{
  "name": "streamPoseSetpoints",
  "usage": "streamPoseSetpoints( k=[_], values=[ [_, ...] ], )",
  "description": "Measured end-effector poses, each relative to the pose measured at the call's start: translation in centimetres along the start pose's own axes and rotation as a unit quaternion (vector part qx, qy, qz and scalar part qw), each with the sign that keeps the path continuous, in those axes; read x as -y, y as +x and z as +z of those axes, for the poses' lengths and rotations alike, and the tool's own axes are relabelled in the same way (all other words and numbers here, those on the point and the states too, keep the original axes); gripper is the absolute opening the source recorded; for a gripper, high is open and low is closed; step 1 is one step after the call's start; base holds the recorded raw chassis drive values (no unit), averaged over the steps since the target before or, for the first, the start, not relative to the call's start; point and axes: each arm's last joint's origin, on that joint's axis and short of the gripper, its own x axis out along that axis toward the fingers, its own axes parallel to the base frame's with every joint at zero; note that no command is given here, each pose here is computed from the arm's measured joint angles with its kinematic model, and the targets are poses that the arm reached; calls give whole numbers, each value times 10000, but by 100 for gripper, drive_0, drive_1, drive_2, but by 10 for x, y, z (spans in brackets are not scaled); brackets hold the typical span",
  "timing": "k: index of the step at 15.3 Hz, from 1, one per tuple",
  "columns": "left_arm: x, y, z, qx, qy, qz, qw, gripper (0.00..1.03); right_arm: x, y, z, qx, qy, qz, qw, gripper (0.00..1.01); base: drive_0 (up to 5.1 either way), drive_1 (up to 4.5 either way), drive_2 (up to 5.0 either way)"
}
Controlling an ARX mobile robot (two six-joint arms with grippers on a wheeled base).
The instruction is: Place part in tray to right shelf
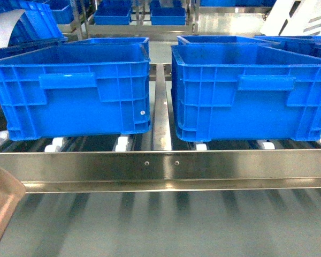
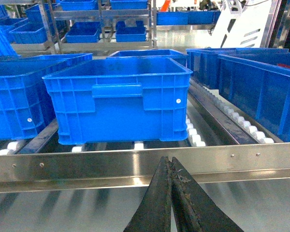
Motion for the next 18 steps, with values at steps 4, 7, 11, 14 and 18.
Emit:
streamPoseSetpoints(
  k=[4,7,11,14,18],
  values=[
    [0,-7,1,4,0,-2,10000,16,0,0,0,0,0,2,10000,2,0,0,0],
    [0,-15,1,21,0,-2,10000,16,0,0,0,0,0,0,10000,2,0,0,0],
    [0,-19,1,29,0,-2,10000,16,0,0,0,0,0,0,10000,2,0,0,0],
    [0,-30,0,97,11,0,10000,16,0,0,0,10,0,2,10000,2,0,0,0],
    [0,-30,-3,-40,10,-1,10000,16,0,0,0,0,0,-2,10000,2,0,0,0]
  ],
)
